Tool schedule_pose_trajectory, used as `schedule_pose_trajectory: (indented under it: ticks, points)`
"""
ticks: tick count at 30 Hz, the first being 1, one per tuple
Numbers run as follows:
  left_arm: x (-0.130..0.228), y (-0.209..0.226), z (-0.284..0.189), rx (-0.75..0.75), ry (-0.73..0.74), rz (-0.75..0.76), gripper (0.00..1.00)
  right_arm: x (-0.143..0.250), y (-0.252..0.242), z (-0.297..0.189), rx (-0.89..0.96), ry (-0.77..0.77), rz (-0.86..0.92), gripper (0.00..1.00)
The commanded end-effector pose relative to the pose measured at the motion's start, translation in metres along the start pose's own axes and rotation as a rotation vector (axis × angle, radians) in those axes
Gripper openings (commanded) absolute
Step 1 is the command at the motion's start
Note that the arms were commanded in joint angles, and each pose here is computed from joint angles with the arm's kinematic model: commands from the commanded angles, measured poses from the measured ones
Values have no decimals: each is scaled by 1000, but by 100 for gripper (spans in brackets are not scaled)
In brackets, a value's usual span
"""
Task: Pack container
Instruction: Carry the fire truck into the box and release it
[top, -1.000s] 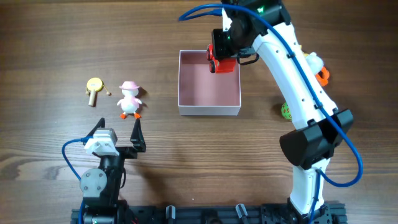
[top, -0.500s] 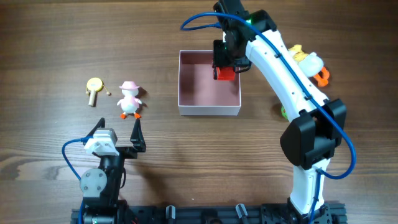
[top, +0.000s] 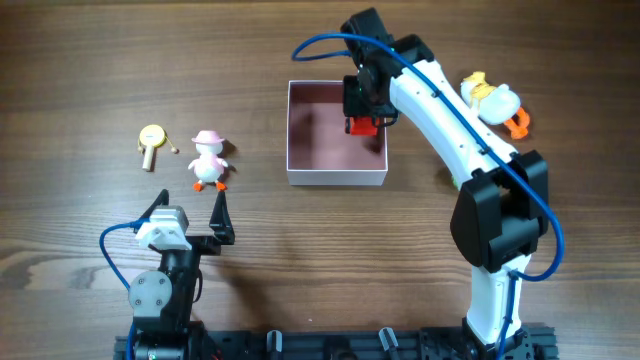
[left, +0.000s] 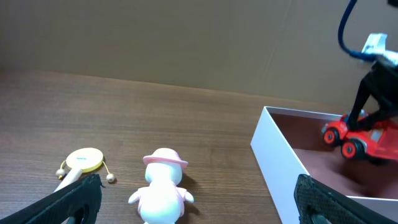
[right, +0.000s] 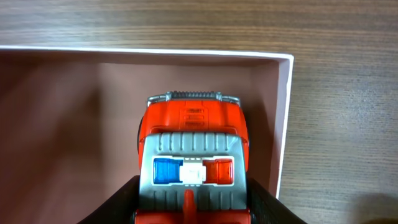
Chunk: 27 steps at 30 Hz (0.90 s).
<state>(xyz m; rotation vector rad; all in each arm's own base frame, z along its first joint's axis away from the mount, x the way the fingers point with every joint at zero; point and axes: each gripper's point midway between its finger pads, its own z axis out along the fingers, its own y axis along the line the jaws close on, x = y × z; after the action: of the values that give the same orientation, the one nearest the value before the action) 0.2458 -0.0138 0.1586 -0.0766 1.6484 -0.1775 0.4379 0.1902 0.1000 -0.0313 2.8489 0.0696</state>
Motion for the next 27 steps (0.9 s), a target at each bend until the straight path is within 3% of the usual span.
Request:
schedule_pose_trajectory:
  ticks: [1,27]
  points:
    - [4,4,1,-19,5,7,100,-10,-5,-6,22,-55,19,44]
    - [4,4,1,-19,5,7,100,1,-14,51,106,21,-44,50]
